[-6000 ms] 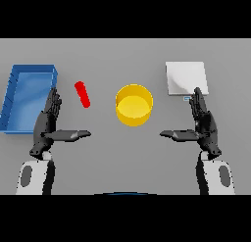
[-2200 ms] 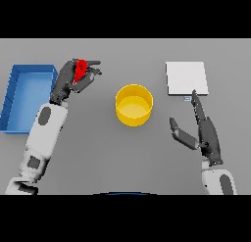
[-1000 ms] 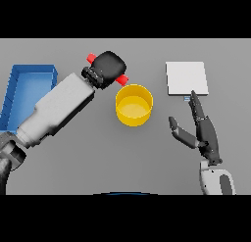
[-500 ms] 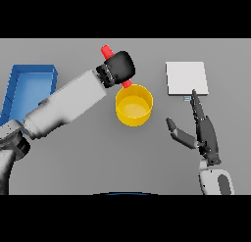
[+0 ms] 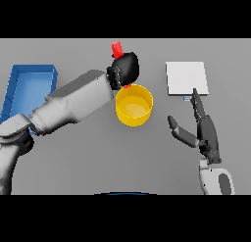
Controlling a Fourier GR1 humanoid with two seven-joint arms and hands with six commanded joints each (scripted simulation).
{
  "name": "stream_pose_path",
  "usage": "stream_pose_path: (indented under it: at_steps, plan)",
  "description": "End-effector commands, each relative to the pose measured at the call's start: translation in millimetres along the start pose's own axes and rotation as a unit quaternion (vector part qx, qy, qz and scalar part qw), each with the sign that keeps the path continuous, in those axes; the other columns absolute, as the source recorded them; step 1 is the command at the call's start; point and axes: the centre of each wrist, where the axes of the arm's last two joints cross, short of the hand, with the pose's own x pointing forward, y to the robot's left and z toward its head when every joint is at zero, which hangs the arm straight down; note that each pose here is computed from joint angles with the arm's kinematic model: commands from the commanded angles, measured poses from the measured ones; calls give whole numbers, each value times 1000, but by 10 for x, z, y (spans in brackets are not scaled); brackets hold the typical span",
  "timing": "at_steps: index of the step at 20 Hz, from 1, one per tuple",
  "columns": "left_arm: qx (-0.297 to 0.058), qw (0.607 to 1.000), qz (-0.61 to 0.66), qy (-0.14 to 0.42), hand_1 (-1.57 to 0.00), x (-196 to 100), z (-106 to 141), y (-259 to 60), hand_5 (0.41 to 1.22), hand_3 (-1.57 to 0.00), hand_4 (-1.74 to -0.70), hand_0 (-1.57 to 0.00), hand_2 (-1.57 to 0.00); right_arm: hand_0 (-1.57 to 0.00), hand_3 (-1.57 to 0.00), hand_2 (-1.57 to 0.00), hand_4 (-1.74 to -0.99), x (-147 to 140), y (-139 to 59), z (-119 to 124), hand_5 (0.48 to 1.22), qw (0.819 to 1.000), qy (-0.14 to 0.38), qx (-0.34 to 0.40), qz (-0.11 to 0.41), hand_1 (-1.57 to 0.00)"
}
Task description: Pick up the red beaker and tilt it to pour out 1 green nut into yellow bowl. Pick up the yellow bowl and place it on the metallic measuring scale.
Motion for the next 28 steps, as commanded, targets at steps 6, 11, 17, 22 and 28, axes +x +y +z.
stream_pose_path:
  at_steps: [6,11,17,22,28]
  plan:
    - [6,995,-102,13,-1571,-363,112,438,1221,-1570,-1731,-1571,-1571,1,1,1,-1137,-35,63,27,568,1000,5,-6,-1,1]
    - [22,991,-73,110,-1571,-1236,447,596,1221,-1571,-1720,-1571,-1571,1,1,1,-1131,-23,43,23,553,1000,-7,-1,1,1]
    - [36,930,248,270,-1571,-2217,1121,162,1221,-1515,-1733,-1571,-1571,1,1,1,-1104,-21,59,-14,576,1000,-18,19,-3,1]
    - [96,761,548,335,-1571,-2446,1644,-903,1221,-1538,-1738,-1571,-1571,1,1,1,-1118,-25,77,-69,595,1000,-20,23,0,1]
    - [85,584,675,443,-1571,-1867,1646,-1977,1221,-1562,-1740,-1571,-1571,1,1,1,-1142,-50,76,-59,628,999,-21,36,14,1]
